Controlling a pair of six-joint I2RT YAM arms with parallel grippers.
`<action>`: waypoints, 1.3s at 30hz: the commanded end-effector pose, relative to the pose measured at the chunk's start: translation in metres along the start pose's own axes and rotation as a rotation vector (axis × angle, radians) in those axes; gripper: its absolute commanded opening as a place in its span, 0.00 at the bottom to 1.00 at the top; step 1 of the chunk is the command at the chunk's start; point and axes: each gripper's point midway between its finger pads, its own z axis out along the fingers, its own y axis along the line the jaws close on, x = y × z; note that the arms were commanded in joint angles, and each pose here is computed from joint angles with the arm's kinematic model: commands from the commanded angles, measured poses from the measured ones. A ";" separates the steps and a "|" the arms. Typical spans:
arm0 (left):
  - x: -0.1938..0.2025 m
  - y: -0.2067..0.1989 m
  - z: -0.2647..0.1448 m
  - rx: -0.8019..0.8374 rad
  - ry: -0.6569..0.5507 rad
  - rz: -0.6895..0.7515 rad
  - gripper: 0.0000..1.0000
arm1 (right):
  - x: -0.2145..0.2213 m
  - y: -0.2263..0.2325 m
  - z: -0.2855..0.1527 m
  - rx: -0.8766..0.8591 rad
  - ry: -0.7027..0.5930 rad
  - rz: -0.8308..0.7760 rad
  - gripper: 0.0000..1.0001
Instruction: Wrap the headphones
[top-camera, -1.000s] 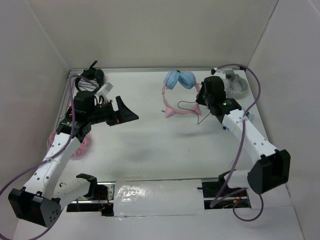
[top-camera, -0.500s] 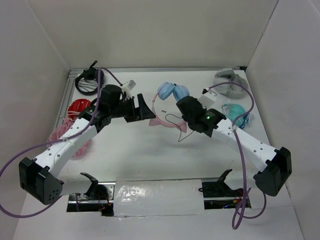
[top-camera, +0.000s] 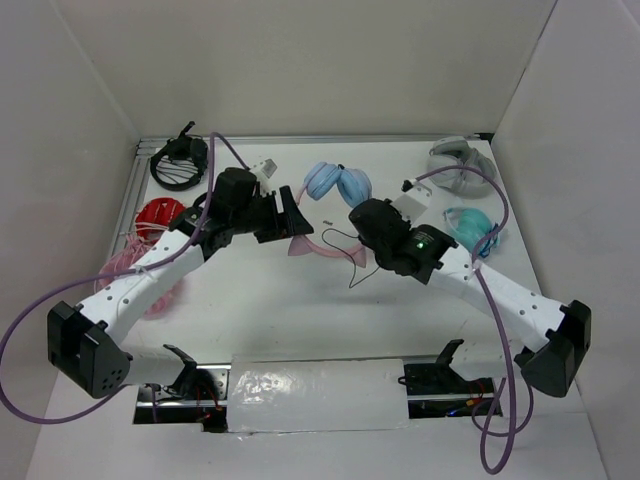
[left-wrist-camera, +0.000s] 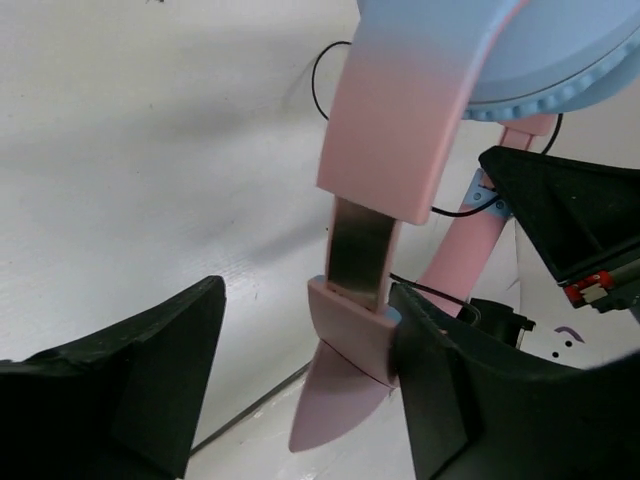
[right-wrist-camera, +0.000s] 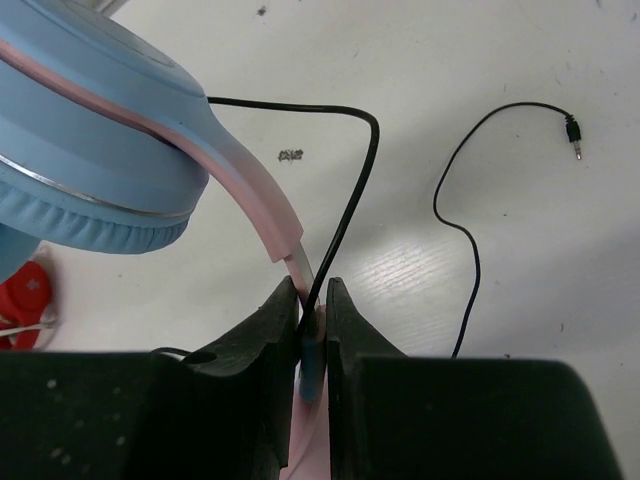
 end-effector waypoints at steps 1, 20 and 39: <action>-0.013 -0.012 -0.005 0.027 -0.035 0.020 0.76 | -0.040 0.020 -0.022 -0.094 -0.099 0.156 0.00; 0.006 -0.022 -0.014 0.089 0.019 0.010 0.01 | 0.006 0.025 -0.025 -0.043 -0.062 0.409 0.00; -0.083 -0.037 -0.053 0.006 -0.251 0.268 0.00 | -0.004 0.029 -0.091 -0.555 -0.104 -0.299 1.00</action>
